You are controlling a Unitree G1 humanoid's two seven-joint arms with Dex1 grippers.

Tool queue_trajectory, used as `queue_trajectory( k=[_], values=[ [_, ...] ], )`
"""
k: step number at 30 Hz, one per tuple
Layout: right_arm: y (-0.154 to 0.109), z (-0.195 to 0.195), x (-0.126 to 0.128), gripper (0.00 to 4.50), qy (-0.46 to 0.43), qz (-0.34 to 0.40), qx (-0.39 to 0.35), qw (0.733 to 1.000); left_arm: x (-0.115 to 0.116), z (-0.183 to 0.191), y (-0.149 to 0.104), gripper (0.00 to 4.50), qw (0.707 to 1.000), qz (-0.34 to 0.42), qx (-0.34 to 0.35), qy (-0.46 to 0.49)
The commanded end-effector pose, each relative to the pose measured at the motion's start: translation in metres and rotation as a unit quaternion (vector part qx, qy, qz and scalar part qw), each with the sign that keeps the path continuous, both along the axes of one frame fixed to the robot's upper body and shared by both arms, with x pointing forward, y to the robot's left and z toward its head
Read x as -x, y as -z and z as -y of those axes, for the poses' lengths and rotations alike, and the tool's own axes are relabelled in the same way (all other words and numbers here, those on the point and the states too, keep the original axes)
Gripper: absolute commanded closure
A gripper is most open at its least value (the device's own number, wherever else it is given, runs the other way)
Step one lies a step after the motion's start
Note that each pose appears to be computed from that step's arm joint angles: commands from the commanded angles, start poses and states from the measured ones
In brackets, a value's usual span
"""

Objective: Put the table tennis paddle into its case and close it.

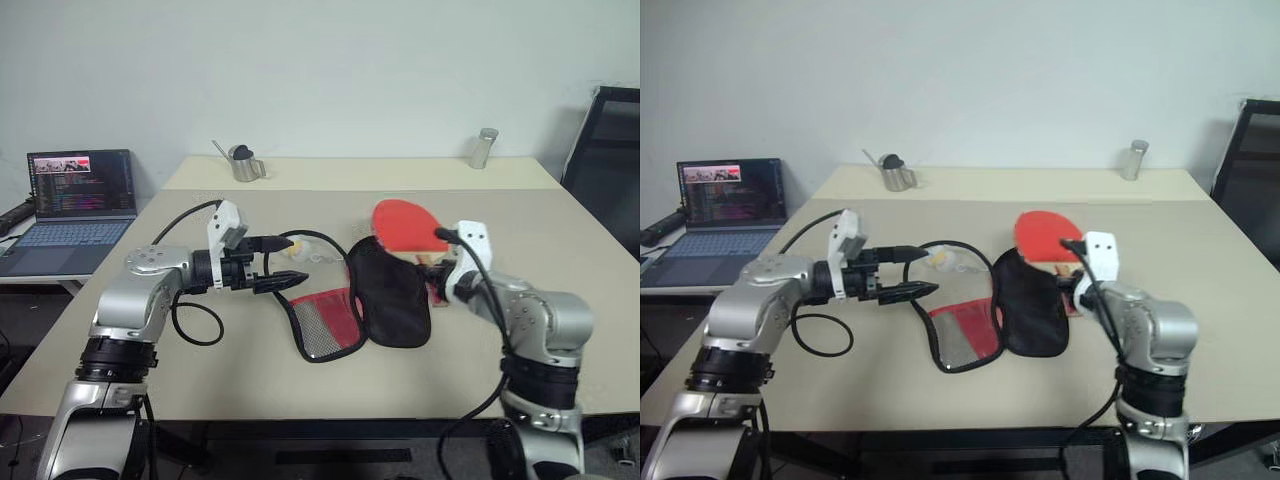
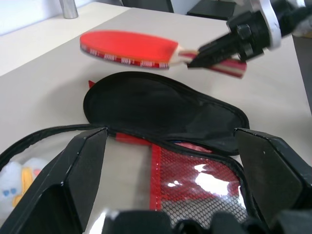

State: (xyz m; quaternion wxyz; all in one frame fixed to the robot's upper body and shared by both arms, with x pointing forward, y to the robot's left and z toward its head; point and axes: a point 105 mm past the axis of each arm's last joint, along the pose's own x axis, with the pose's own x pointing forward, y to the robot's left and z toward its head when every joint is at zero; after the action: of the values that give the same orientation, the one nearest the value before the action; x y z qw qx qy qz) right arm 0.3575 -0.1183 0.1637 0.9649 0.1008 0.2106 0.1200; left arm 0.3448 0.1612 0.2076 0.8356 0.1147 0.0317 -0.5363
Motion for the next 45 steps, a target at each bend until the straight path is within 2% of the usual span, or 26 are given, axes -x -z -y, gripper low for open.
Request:
queue_trajectory(
  k=[1, 12, 45],
  values=[
    [-0.012, -0.016, 0.007, 3.39, 0.007, 0.028, -0.012, 1.0, 0.004, 0.0, -0.015, 0.0, 1.0, 0.029, 0.004, 0.001],
    [0.025, -0.036, 0.002, 3.39, 0.01, 0.006, 0.016, 1.0, 0.004, 0.006, -0.015, 0.0, 0.999, 0.033, 0.001, 0.009],
    [0.056, -0.028, 0.0, 3.39, 0.026, -0.007, 0.072, 0.997, 0.002, 0.008, -0.014, 0.0, 0.999, 0.033, 0.004, 0.007]
  ],
)
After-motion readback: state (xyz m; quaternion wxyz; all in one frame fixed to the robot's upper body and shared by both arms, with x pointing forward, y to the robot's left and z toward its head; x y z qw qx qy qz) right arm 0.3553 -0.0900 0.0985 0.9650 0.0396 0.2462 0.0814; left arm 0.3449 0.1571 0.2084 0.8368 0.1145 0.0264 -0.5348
